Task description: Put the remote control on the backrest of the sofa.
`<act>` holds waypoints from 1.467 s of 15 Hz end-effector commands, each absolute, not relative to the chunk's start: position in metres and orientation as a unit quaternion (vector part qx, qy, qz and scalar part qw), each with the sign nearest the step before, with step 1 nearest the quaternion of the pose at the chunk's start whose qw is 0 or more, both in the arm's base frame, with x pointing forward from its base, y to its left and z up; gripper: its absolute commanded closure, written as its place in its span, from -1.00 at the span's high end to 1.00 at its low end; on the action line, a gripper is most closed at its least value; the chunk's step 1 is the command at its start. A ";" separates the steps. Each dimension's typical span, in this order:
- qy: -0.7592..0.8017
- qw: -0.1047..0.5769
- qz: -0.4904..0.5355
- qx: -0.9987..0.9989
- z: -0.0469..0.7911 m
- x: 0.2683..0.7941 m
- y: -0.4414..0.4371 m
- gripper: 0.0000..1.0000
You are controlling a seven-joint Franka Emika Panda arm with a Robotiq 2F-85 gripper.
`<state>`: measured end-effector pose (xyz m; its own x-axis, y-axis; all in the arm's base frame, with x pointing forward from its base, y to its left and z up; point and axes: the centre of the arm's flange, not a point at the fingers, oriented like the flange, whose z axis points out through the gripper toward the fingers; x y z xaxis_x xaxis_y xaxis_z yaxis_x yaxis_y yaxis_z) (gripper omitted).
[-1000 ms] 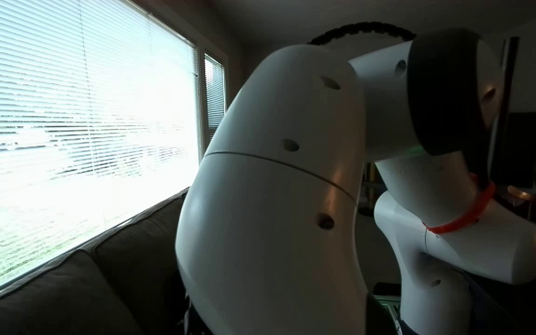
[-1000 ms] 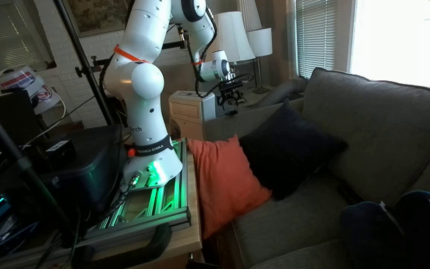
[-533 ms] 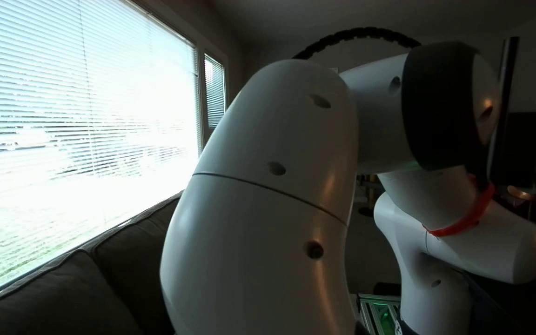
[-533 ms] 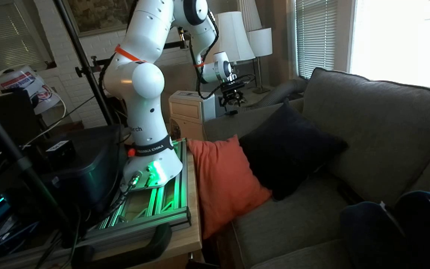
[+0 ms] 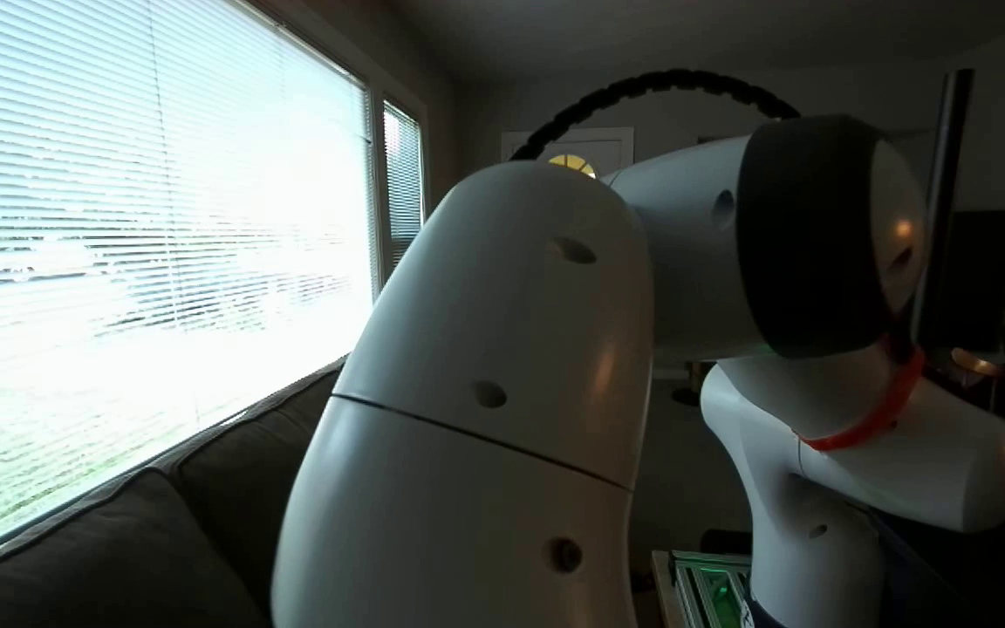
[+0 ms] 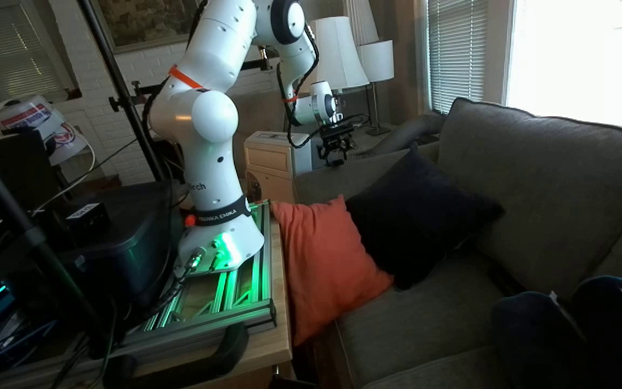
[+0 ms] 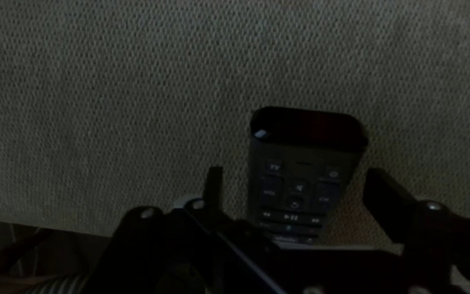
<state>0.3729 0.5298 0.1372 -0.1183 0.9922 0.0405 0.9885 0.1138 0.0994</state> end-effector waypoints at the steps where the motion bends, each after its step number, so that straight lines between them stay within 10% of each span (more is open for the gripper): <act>1: 0.746 0.026 0.054 0.663 0.125 0.376 0.536 0.16; 5: 0.746 0.029 0.056 0.663 0.126 0.379 0.536 -0.40; 22: 0.509 0.195 -0.008 0.838 0.272 0.339 0.299 -0.40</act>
